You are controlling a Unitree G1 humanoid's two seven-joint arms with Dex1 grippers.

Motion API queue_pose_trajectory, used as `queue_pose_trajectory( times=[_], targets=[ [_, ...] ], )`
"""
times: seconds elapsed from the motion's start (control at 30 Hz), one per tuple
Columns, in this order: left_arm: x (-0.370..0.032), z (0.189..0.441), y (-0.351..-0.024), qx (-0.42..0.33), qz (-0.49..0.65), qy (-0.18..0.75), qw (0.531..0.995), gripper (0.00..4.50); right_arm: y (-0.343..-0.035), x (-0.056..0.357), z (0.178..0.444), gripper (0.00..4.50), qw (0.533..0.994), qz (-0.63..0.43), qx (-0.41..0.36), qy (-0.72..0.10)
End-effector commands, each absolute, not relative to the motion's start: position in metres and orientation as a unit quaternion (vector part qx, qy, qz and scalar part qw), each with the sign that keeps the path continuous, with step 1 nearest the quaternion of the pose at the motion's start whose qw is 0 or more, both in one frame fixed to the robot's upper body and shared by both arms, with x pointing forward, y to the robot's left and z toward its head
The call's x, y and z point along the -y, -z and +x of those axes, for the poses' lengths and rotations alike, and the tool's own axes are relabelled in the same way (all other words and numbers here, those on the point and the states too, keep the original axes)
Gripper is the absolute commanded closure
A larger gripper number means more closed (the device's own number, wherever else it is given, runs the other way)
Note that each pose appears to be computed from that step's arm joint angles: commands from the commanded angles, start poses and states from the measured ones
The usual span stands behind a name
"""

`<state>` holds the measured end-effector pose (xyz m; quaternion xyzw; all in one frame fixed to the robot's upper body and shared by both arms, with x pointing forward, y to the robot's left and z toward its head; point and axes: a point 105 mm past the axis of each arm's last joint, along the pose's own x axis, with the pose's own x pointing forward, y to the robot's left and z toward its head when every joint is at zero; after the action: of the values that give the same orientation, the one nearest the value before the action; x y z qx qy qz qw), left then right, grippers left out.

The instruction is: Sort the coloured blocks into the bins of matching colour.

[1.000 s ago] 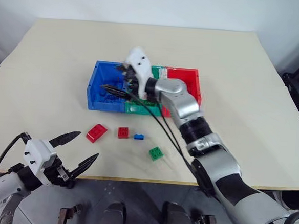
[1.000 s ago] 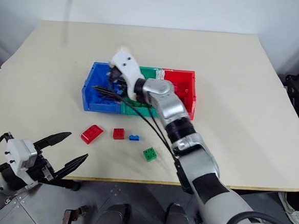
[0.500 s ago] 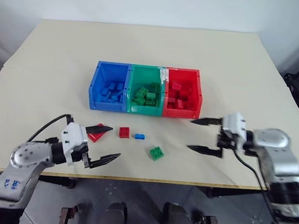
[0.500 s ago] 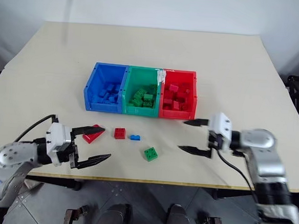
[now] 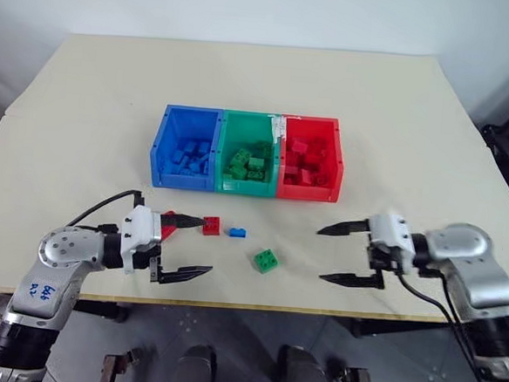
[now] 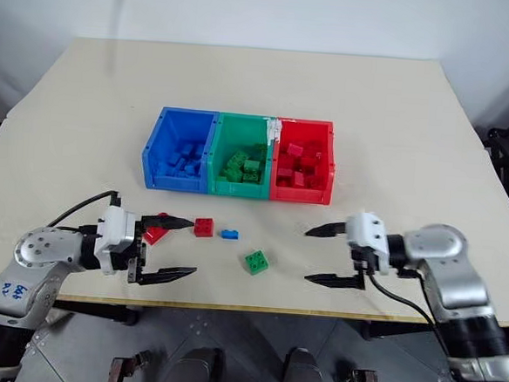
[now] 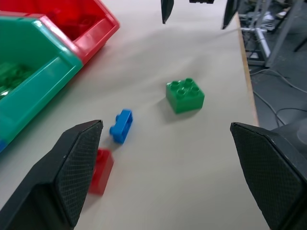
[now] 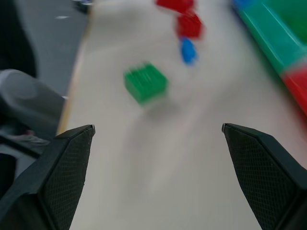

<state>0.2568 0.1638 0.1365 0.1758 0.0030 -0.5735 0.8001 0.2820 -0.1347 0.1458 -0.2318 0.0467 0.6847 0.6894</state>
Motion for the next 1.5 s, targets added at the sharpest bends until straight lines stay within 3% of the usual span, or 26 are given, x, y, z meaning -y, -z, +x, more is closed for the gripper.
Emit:
queue_pose_trajectory(
  times=[0.03,0.1,0.2,0.43,0.57,0.67,0.83,1.03,1.33,1.5],
  targets=[
    [-0.172,0.249,-0.145,0.008,0.192,0.556,0.809,0.0,-0.134,0.107,0.282,0.06,0.641,-0.253,-0.067,-0.721],
    [-0.176,0.241,-0.143,0.003,0.193,0.541,0.818,0.0,-0.123,0.09,0.29,0.06,0.626,-0.262,-0.075,-0.73],
    [-0.178,0.234,-0.143,-0.001,0.189,0.527,0.829,0.0,-0.114,0.08,0.294,0.69,0.61,-0.275,-0.078,-0.739],
    [-0.181,0.227,-0.14,-0.003,0.184,0.503,0.844,0.0,-0.107,0.069,0.301,3.05,0.61,-0.282,-0.068,-0.738],
    [-0.184,0.227,-0.141,0.0,0.184,0.493,0.85,0.0,-0.124,0.071,0.3,3.06,0.617,-0.255,-0.049,-0.743],
    [-0.192,0.227,-0.145,0.007,0.178,0.469,0.865,0.0,-0.162,0.06,0.309,3.06,0.666,-0.174,-0.001,-0.726],
    [-0.213,0.218,-0.147,0.009,0.157,0.412,0.897,0.0,-0.217,0.04,0.357,3.06,0.774,-0.106,0.053,-0.622],
    [-0.227,0.205,-0.14,-0.005,0.153,0.365,0.918,0.0,-0.237,0.022,0.409,3.06,0.851,-0.132,0.077,-0.502],
    [-0.219,0.209,-0.144,0.004,0.156,0.375,0.914,0.0,-0.239,0.027,0.403,0.06,0.83,-0.136,0.101,-0.531],
    [-0.204,0.223,-0.149,0.017,0.153,0.415,0.897,0.0,-0.219,0.067,0.362,0.02,0.78,-0.154,0.111,-0.596]
  ],
)
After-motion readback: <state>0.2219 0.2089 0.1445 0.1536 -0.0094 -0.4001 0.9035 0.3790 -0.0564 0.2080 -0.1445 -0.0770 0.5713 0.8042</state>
